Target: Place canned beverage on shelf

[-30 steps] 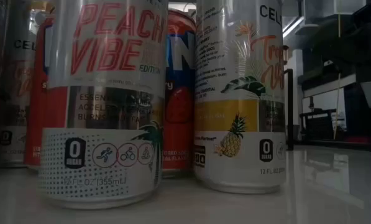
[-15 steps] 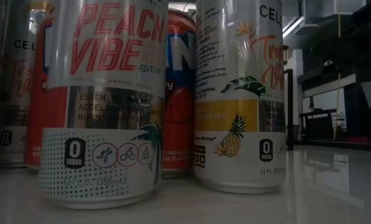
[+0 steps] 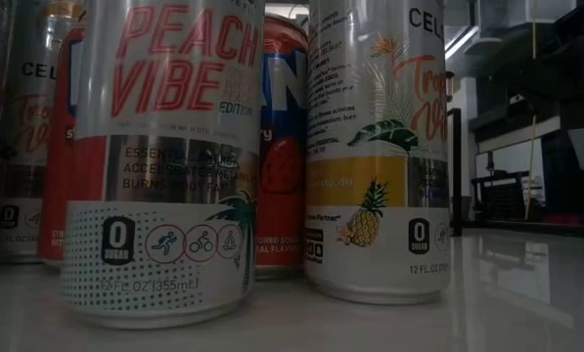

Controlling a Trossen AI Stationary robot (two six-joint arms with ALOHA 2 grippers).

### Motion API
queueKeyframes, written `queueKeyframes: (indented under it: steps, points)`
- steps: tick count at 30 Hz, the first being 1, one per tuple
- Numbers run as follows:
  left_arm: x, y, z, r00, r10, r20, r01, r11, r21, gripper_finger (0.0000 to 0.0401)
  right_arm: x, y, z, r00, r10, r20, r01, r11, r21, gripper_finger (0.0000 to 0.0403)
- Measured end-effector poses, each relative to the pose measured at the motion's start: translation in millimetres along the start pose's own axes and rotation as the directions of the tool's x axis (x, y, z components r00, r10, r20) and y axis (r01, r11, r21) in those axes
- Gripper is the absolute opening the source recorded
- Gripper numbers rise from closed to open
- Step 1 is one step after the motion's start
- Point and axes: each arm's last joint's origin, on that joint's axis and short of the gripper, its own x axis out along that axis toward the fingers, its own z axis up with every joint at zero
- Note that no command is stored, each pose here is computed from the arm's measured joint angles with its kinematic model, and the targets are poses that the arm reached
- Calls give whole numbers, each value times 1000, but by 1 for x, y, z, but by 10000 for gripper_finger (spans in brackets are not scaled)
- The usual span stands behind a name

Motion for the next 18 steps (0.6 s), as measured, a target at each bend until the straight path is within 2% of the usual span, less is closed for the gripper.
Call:
queueKeyframes:
  steps: [18]
  points:
    - [0, 0, 0, 1000, 0, 0, 0, 1000, 5, 0, 0, 0, 0, 1000, 0, -1, 0, 1000, 0, 5]
